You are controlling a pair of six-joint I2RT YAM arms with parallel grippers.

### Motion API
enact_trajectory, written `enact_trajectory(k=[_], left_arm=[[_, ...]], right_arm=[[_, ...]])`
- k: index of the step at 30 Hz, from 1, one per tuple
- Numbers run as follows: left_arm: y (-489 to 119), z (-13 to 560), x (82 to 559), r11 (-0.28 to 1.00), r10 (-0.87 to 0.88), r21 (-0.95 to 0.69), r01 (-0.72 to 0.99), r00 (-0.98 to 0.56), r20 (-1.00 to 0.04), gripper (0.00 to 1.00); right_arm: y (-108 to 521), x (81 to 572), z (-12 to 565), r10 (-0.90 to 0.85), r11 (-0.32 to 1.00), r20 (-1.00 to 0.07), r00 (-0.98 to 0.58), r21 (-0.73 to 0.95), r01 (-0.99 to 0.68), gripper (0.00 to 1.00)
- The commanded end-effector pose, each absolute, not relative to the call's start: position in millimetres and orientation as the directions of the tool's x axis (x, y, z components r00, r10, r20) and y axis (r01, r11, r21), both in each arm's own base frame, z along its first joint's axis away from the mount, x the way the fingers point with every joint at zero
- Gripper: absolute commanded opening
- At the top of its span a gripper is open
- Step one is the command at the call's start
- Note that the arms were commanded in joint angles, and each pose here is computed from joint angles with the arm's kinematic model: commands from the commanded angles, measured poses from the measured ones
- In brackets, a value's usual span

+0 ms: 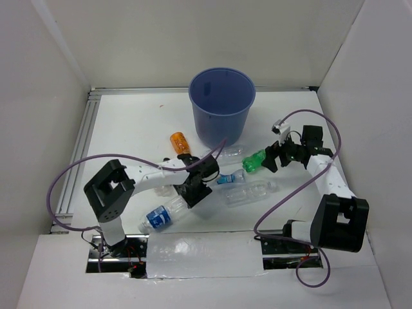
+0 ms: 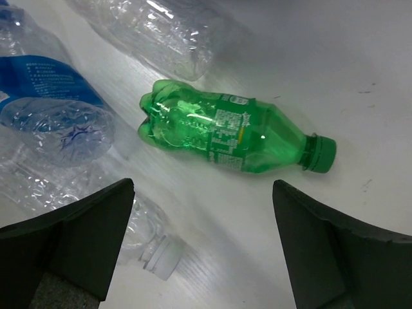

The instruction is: Put the plastic bottles in the bin

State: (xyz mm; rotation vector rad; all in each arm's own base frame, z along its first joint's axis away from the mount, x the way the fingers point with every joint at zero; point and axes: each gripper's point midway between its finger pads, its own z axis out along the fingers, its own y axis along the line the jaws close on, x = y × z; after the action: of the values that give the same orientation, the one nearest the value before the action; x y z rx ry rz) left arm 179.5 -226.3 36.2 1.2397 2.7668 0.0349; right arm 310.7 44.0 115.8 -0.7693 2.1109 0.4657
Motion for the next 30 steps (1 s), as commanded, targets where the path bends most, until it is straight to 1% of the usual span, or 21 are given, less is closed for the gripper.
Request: enact_trajectory(k=[1, 2, 3, 4, 5, 6, 7, 8, 9, 10, 11, 12, 15, 16, 19, 20, 23, 24, 26, 28, 30], left_arm=[[-245.9, 67.4, 189.2, 0.672, 0.734, 0.045, 0.739, -0.657, -0.17, 0.32], [-260.5, 89.8, 195.5, 0.677, 0.721, 0.035, 0.735, -0.653, -0.232, 0.18], [-266.7, 105.9, 200.0, 0.678, 0.713, 0.031, 0.734, -0.647, -0.269, 0.13], [-271.7, 122.8, 198.5, 0.681, 0.702, 0.005, 0.732, -0.651, -0.291, 0.06], [-291.7, 162.2, 209.6, 0.676, 0.669, -0.024, 0.736, -0.627, -0.398, 0.0], [-300.7, 191.1, 212.1, 0.668, 0.642, -0.049, 0.743, -0.608, -0.468, 0.0], [-308.4, 217.1, 215.0, 0.66, 0.616, -0.067, 0.749, -0.589, -0.523, 0.0], [-322.6, 264.4, 223.2, 0.647, 0.556, -0.086, 0.757, -0.546, -0.626, 0.0], [-322.7, 292.4, 228.1, 0.644, 0.52, -0.085, 0.76, -0.517, -0.68, 0.0], [-325.3, 317.0, 232.8, 0.64, 0.477, -0.098, 0.762, -0.494, -0.727, 0.0], [-326.6, 337.0, 240.3, 0.635, 0.447, -0.095, 0.767, -0.465, -0.764, 0.0], [-327.9, 382.6, 248.3, 0.63, 0.365, -0.088, 0.772, -0.394, -0.844, 0.0], [-311.3, 447.2, 283.9, 0.653, 0.176, -0.113, 0.749, -0.295, -0.939, 0.0], [-313.0, 484.6, 294.8, 0.638, 0.062, -0.119, 0.761, -0.205, -0.977, 0.0], [-295.2, 521.5, 319.4, 0.632, -0.136, -0.191, 0.751, -0.135, -0.981, 0.0], [-289.8, 555.4, 330.3, 0.635, -0.254, -0.187, 0.75, -0.026, -0.967, 0.0], [-271.1, 549.1, 369.2, 0.65, -0.412, -0.306, 0.696, -0.015, -0.911, 0.0], [-266.4, 569.8, 369.2, 0.592, -0.511, -0.351, 0.725, 0.001, -0.86, 0.0], [-259.8, 570.5, 389.6, 0.571, -0.559, -0.399, 0.718, -0.016, -0.829, 0.0], [-273.0, 565.4, 404.9, 0.505, -0.59, -0.449, 0.737, -0.084, -0.803, 0.0], [-274.2, 565.0, 424.1, 0.542, -0.607, -0.471, 0.696, -0.063, -0.792, 0.0]], right_arm=[[53.2, 306.1, 127.5, -0.397, 0.669, -0.818, -0.417, 0.052, -0.741, 0.93], [55.7, 303.9, 129.9, -0.41, 0.646, -0.822, -0.395, 0.045, -0.762, 0.87], [60.5, 290.8, 123.2, -0.416, 0.614, -0.808, -0.416, 0.088, -0.784, 0.78], [67.3, 287.6, 129.0, -0.444, 0.541, -0.832, -0.333, 0.047, -0.839, 0.53], [70.4, 283.2, 131.7, -0.453, 0.508, -0.837, -0.307, 0.04, -0.86, 0.43], [74.3, 271.5, 129.3, -0.454, 0.48, -0.833, -0.316, 0.071, -0.875, 0.38], [78.1, 268.9, 133.4, -0.476, 0.414, -0.848, -0.231, 0.016, -0.91, 0.35], [79.6, 264.8, 137.6, -0.491, 0.378, -0.851, -0.188, -0.014, -0.926, 0.4], [80.1, 260.1, 136.0, -0.504, 0.354, -0.847, -0.171, -0.021, -0.935, 0.47], [81.1, 252.5, 135.9, -0.512, 0.333, -0.843, -0.163, -0.02, -0.943, 0.6], [80.8, 252.2, 135.4, -0.529, 0.304, -0.84, -0.12, -0.056, -0.951, 0.87], [79.1, 253.0, 134.2, -0.542, 0.296, -0.833, -0.105, -0.073, -0.952, 0.92], [82.0, 246.2, 131.9, -0.564, 0.234, -0.825, -0.038, -0.115, -0.965, 0.97], [84.6, 245.3, 131.8, -0.564, 0.224, -0.825, -0.032, -0.115, -0.968, 0.97], [89.8, 240.9, 127.9, -0.572, 0.2, -0.82, -0.028, -0.107, -0.974, 0.97], [89.9, 240.6, 125.2, -0.572, 0.2, -0.82, -0.028, -0.107, -0.974, 0.97], [95.5, 237.6, 122.1, -0.573, 0.177, -0.819, -0.007, -0.116, -0.977, 0.97], [95.5, 237.6, 122.1, -0.573, 0.177, -0.819, -0.007, -0.116, -0.977, 0.97], [100.2, 230.1, 116.6, -0.581, 0.154, -0.814, -0.005, -0.104, -0.982, 0.97], [101.1, 228.5, 112.4, -0.588, 0.146, -0.809, -0.002, -0.104, -0.984, 0.97], [103.2, 228.2, 111.0, -0.589, 0.137, -0.808, 0.015, -0.119, -0.983, 0.97]])
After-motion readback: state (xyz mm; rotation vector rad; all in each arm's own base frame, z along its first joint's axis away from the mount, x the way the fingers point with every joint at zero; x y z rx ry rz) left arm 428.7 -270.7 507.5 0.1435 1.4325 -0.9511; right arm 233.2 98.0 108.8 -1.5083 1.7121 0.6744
